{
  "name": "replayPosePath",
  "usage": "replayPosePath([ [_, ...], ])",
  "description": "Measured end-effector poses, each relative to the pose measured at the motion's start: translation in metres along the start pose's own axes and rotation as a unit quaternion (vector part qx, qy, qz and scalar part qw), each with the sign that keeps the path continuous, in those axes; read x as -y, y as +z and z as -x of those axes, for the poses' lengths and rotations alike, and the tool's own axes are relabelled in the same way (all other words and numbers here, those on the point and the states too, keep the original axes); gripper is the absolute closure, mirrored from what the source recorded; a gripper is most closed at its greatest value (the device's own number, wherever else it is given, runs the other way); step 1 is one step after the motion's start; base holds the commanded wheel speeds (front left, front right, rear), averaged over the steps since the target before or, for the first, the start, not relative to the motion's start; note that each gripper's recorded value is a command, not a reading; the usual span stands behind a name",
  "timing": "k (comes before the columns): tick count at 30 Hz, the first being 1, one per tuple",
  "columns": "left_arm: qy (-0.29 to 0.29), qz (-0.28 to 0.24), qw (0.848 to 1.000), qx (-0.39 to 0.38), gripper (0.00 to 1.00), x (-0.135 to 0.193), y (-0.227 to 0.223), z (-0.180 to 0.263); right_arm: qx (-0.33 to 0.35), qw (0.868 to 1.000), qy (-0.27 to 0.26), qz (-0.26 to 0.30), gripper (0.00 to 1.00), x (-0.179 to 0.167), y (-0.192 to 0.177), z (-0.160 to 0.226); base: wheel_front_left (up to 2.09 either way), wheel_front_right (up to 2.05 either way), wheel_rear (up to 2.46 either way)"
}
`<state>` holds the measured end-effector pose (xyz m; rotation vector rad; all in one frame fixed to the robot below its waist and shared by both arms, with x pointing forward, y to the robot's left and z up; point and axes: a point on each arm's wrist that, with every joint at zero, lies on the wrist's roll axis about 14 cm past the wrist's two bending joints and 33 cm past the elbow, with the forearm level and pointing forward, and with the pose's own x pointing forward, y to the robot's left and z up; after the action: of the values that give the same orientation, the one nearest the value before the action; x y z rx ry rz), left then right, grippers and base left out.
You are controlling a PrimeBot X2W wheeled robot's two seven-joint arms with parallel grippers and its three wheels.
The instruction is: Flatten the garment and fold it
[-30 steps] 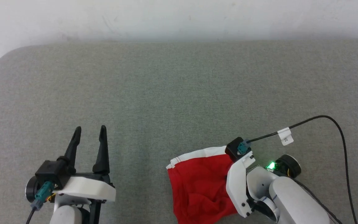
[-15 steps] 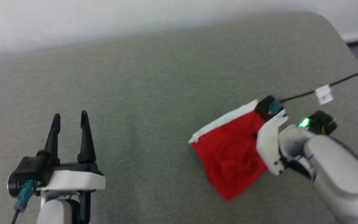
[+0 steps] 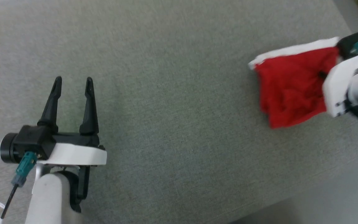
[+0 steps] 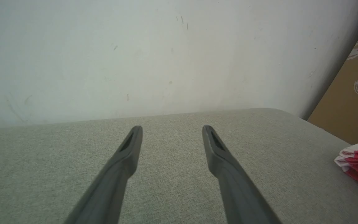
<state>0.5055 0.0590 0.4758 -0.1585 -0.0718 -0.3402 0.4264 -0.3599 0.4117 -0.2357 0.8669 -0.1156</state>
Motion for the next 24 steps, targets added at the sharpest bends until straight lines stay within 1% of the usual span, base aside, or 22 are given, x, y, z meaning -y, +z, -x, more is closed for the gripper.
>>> replayPosePath([
  [7, 0.005, 0.0, 0.999, -0.045, 0.0, -0.015, -0.042, -0.005, -0.039, 0.996, -0.075, -0.005, 1.0, 0.06, -0.005, -0.022, 0.0, 0.0, 0.0],
  [11, 0.015, -0.002, 0.998, -0.06, 0.0, -0.026, -0.055, -0.002, -0.041, 0.992, -0.12, -0.022, 1.0, 0.094, -0.004, -0.029, 0.0, 0.0, 0.0],
  [12, 0.018, -0.004, 0.998, -0.062, 0.0, -0.029, -0.056, 0.0, -0.036, 0.991, -0.127, -0.026, 0.92, 0.099, -0.002, -0.031, 0.0, 0.0, 0.0],
  [13, 0.021, -0.007, 0.998, -0.063, 0.0, -0.033, -0.057, 0.001, -0.034, 0.99, -0.132, -0.025, 0.51, 0.101, -0.001, -0.034, 0.0, 0.0, 0.0],
  [14, 0.024, -0.009, 0.998, -0.064, 0.0, -0.036, -0.057, 0.002, -0.032, 0.99, -0.136, -0.024, 0.0, 0.103, 0.001, -0.037, 0.0, 0.0, 0.0],
  [18, 0.032, -0.015, 0.997, -0.065, 0.0, -0.043, -0.056, 0.006, -0.012, 0.989, -0.148, -0.017, 0.0, 0.107, 0.009, -0.043, 0.0, 0.0, 0.0],
  [21, 0.036, -0.018, 0.997, -0.064, 0.0, -0.046, -0.053, 0.008, 0.003, 0.988, -0.155, -0.014, 0.0, 0.112, 0.016, -0.039, 0.0, 0.0, 0.0],
  [24, 0.038, -0.018, 0.997, -0.06, 0.0, -0.046, -0.048, 0.011, 0.044, 0.986, -0.16, -0.025, 0.0, 0.116, 0.033, -0.03, 0.0, 0.0, 0.0],
])
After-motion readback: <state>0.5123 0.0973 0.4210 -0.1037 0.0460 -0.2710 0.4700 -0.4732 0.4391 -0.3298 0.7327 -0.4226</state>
